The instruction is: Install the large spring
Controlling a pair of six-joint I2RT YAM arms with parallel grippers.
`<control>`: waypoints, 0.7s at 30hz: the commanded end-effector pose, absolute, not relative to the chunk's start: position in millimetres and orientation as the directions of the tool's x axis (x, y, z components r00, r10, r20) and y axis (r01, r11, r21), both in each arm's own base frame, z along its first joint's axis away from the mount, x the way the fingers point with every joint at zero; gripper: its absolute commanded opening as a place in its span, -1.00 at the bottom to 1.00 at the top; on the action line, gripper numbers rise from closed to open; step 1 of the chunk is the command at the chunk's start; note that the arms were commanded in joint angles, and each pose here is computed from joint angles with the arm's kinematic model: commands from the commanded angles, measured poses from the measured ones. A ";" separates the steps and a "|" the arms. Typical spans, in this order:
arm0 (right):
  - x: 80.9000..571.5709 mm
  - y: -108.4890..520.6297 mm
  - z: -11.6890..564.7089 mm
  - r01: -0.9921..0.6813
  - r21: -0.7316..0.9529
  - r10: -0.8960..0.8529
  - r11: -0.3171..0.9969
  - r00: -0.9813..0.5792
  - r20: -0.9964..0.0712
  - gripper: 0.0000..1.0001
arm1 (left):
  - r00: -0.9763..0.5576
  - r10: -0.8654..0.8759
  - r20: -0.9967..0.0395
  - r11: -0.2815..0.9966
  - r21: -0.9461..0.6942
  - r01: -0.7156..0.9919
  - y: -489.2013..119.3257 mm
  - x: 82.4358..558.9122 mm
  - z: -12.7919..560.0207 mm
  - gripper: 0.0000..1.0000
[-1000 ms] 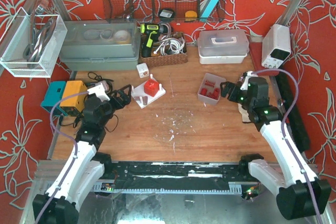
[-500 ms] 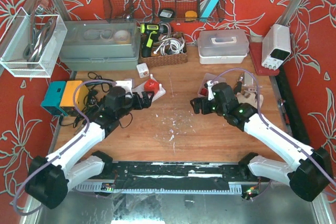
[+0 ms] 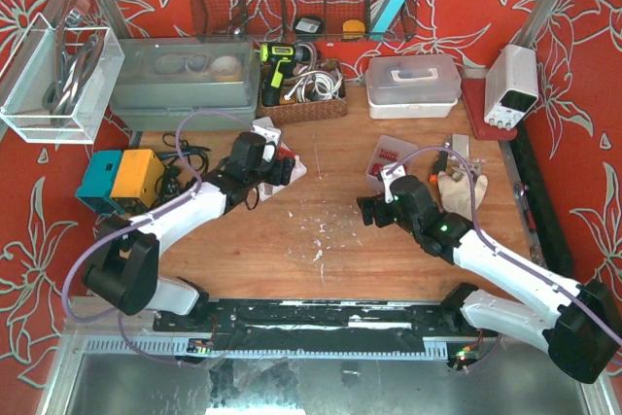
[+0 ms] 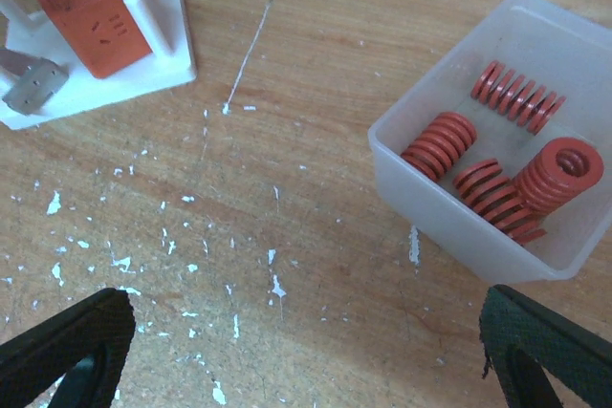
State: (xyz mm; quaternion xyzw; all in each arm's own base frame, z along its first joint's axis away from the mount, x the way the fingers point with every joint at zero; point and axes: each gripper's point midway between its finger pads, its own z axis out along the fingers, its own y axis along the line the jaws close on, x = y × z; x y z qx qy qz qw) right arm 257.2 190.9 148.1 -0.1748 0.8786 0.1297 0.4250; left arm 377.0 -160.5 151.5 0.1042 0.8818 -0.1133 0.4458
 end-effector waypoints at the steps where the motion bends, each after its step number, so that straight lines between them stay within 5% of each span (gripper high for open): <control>1: 261.6 190.0 172.1 -0.411 0.079 -0.145 0.908 -0.486 -0.862 0.98 | -0.567 0.196 -0.800 0.947 0.005 0.320 -158.2 381.9 152.9 0.65; 21: 266.8 183.4 160.8 -0.356 0.032 -0.164 0.934 -0.507 -0.846 0.98 | -0.703 0.300 -0.644 0.934 0.048 0.355 -162.4 392.0 98.5 0.69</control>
